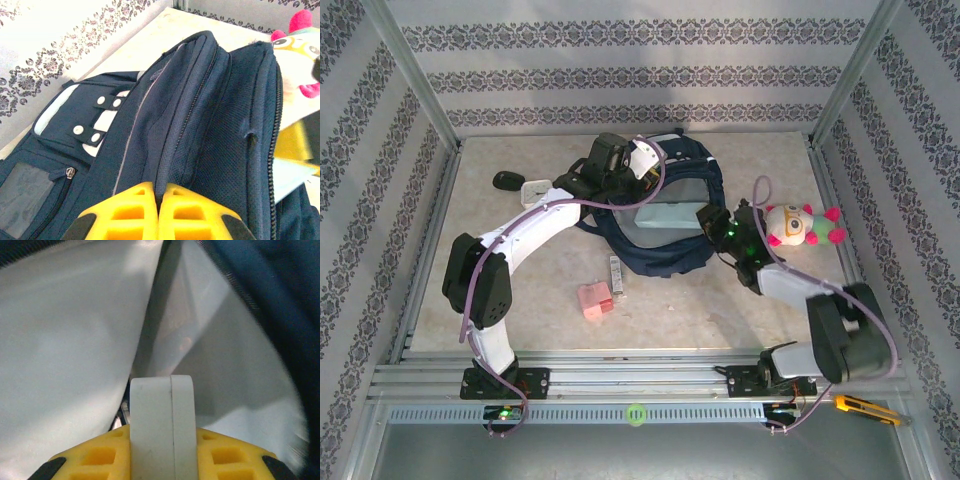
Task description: Pack the student bag
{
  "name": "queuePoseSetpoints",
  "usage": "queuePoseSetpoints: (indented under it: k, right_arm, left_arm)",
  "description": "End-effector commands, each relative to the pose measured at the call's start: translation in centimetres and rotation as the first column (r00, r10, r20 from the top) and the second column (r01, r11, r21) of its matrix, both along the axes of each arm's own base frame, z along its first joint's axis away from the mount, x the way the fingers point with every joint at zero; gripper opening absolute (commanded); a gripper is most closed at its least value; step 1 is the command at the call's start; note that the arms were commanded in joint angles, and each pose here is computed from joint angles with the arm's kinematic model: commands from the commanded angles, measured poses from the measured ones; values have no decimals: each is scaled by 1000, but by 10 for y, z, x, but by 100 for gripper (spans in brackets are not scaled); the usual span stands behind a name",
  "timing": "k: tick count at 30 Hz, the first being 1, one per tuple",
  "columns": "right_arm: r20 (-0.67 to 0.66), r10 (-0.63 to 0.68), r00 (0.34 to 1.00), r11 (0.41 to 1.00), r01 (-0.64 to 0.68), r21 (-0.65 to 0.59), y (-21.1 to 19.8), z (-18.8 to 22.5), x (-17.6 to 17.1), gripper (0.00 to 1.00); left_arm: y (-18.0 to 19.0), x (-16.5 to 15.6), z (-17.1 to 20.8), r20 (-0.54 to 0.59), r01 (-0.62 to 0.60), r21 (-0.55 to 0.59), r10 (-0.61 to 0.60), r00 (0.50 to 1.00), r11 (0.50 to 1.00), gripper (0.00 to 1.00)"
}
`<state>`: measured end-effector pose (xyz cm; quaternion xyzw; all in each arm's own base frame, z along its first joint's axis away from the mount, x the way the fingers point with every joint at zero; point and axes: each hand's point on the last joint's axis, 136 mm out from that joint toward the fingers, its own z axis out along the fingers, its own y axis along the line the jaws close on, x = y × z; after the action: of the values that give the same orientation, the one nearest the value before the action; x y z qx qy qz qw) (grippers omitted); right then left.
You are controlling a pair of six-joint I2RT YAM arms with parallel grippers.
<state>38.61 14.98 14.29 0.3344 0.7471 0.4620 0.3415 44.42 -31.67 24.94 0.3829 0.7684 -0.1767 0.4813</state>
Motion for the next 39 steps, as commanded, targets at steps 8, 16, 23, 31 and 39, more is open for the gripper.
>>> queuePoseSetpoints:
  k: [8,16,23,31,39]
  right_arm:
    - [233,-49,971,986,10,167,47,37,97,16]
    - [174,-114,978,982,84,169,78,5,106,22]
    - [71,-130,989,985,121,121,62,-30,96,51]
    - [-97,48,994,998,-45,36,39,-56,54,64]
    - [-135,180,974,983,-184,-14,35,-49,7,62]
  left_arm:
    - [-14,1,84,143,74,-176,-48,989,982,0]
    - [-16,3,92,150,81,-206,-50,987,975,0]
    - [-12,5,88,140,65,-199,-37,990,978,0]
    - [1,16,73,110,23,-168,-4,994,985,0]
    - [7,17,67,100,8,-148,7,995,989,0]
